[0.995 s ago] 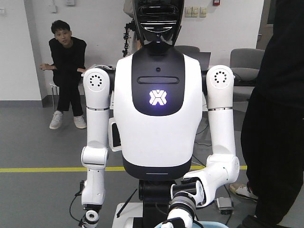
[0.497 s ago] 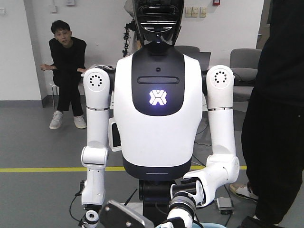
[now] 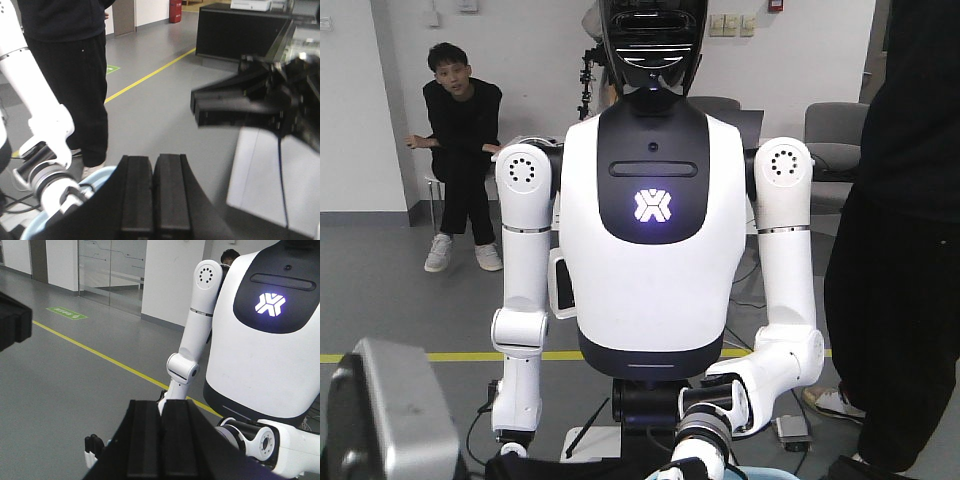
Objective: Pick snacks and fruit into basket
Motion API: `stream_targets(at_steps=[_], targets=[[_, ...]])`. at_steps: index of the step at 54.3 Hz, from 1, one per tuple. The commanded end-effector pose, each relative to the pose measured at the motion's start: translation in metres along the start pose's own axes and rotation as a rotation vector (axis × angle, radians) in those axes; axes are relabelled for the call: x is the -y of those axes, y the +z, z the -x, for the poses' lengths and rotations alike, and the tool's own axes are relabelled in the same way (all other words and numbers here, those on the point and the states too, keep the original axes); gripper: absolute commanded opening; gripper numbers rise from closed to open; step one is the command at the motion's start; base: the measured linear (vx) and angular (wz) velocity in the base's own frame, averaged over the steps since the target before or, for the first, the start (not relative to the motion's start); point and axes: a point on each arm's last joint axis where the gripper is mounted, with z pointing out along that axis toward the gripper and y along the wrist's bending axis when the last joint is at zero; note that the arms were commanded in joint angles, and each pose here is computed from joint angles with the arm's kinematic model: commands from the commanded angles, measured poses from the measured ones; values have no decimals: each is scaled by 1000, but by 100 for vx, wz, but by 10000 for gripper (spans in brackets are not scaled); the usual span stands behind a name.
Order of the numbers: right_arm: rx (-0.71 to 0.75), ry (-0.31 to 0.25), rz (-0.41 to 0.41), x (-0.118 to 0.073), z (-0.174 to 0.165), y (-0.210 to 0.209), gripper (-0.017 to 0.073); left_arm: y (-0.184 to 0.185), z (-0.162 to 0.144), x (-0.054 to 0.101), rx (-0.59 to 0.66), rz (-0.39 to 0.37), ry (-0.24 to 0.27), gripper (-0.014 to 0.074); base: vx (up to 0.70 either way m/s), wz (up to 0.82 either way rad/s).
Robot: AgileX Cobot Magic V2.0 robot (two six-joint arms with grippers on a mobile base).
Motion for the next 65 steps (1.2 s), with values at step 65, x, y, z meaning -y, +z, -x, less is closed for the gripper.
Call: stream_targets(at_steps=[65], targets=[[49, -18, -43, 5, 12, -1, -8, -86, -161, -17, 173, 121, 106, 0, 0, 0]])
